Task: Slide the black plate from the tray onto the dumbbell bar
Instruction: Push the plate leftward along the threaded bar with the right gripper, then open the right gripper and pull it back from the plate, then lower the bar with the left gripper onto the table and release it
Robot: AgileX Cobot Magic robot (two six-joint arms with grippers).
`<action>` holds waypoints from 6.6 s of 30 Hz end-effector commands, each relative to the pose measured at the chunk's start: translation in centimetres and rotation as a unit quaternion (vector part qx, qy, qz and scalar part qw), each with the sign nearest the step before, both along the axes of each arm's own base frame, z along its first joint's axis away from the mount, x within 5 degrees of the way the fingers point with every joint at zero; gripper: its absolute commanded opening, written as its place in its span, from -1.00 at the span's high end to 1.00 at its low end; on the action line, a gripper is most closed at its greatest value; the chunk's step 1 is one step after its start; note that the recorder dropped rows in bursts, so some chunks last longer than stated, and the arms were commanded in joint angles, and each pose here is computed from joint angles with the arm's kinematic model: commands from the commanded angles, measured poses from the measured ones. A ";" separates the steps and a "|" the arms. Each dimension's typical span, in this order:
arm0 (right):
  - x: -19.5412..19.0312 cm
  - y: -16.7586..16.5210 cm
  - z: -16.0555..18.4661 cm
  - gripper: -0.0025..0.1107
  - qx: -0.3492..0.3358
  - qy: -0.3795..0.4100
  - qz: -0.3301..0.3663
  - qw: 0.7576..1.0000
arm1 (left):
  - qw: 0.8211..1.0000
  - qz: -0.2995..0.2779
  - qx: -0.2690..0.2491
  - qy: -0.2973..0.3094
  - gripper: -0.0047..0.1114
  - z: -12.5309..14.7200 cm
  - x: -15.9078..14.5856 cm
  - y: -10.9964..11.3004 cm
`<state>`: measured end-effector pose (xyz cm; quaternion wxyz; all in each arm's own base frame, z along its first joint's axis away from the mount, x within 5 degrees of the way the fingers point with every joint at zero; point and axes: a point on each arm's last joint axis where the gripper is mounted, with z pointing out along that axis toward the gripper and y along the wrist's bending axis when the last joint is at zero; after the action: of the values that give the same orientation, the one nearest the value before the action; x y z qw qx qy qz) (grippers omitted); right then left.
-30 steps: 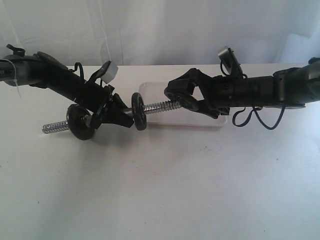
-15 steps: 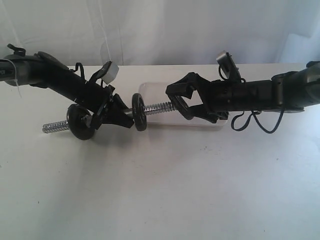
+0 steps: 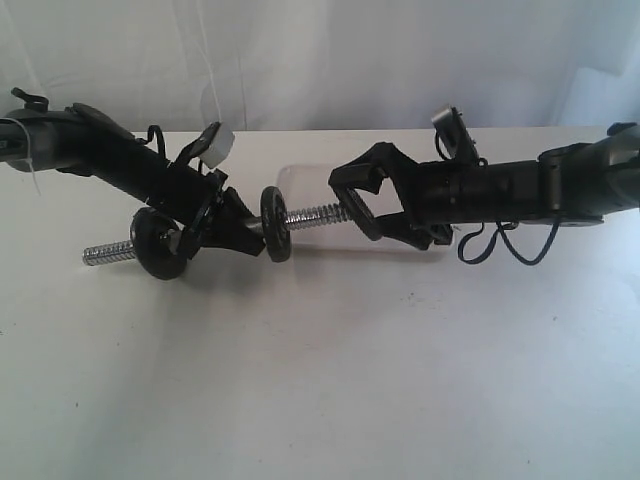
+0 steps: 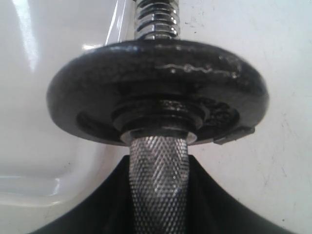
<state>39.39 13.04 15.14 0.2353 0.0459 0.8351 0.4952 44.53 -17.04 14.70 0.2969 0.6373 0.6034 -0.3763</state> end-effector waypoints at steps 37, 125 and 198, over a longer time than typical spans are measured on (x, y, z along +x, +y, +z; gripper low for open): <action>-0.7 1.8 2.1 -0.14 0.108 0.054 0.049 0.991 | 0.976 0.063 -0.207 0.033 0.92 3.8 0.8 -1.6; -0.1 1.8 2.3 -0.88 0.069 0.005 0.056 0.996 | 0.966 0.054 -0.251 0.023 0.92 4.6 1.0 -0.5; 2.1 -5.2 0.6 0.96 -0.122 -0.049 0.091 0.987 | 0.996 -0.016 -0.091 -0.012 0.25 0.7 -1.0 -4.4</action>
<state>41.37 8.15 15.43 0.2258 -0.0747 0.8774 0.4167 43.23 -19.04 14.23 0.2484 0.7414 0.5454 -0.3019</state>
